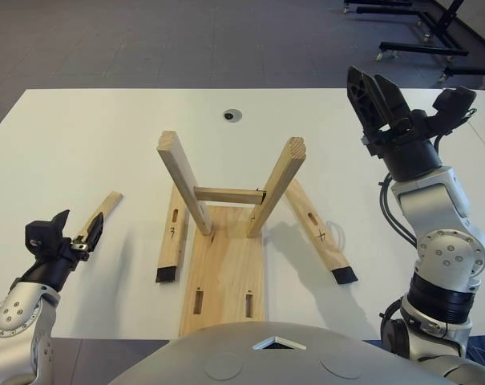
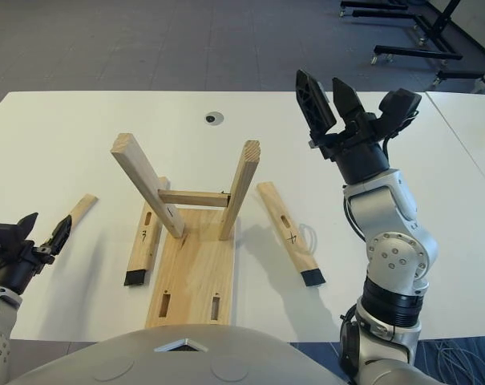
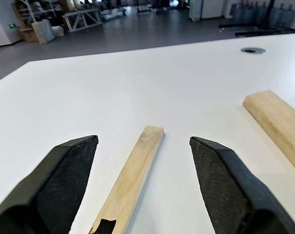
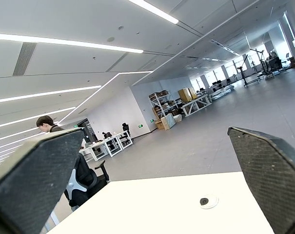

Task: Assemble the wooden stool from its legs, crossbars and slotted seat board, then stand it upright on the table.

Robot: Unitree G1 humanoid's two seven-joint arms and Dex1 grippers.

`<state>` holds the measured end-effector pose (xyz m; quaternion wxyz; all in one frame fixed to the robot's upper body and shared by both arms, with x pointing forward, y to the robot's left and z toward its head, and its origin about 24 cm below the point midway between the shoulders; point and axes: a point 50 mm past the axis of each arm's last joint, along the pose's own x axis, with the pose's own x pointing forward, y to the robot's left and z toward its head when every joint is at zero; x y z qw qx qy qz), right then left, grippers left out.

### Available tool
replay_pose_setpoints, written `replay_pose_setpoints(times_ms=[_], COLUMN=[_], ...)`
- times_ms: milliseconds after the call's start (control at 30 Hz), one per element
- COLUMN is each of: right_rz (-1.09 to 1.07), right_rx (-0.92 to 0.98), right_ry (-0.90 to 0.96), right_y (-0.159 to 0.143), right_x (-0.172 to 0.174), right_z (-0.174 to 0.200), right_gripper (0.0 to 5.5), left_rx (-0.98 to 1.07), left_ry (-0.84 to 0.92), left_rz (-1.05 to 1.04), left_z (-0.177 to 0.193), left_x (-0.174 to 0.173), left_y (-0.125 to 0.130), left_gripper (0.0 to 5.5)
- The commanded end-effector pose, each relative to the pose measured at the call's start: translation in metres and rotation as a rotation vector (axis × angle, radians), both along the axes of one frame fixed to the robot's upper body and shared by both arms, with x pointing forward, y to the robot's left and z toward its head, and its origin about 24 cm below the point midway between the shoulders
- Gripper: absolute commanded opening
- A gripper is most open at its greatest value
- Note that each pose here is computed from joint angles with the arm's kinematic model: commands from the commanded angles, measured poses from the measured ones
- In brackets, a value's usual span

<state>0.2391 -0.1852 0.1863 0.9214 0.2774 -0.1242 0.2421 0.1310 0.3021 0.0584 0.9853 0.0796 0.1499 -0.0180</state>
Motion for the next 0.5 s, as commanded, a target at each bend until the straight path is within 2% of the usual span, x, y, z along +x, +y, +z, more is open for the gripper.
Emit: replay_pose_setpoints(times_ms=[33,367,500], right_rz=[0.024,0.154,0.163], right_rx=[-0.005,-0.021,-0.027], right_ry=[-0.008,-0.008,-0.012], right_y=[0.003,0.010,0.009], right_x=[0.001,0.007,0.010], right_z=[0.003,0.012,0.014], right_gripper=[5.40,5.40,5.40], left_rx=[0.014,-0.014,-0.042], left_ry=[0.076,0.270,0.338], left_rz=[-0.048,-0.050,-0.082], left_z=[-0.005,-0.035,-0.040], left_x=[0.001,-0.005,-0.007], left_y=[0.017,0.029,0.023], left_gripper=[3.45,3.45,3.45])
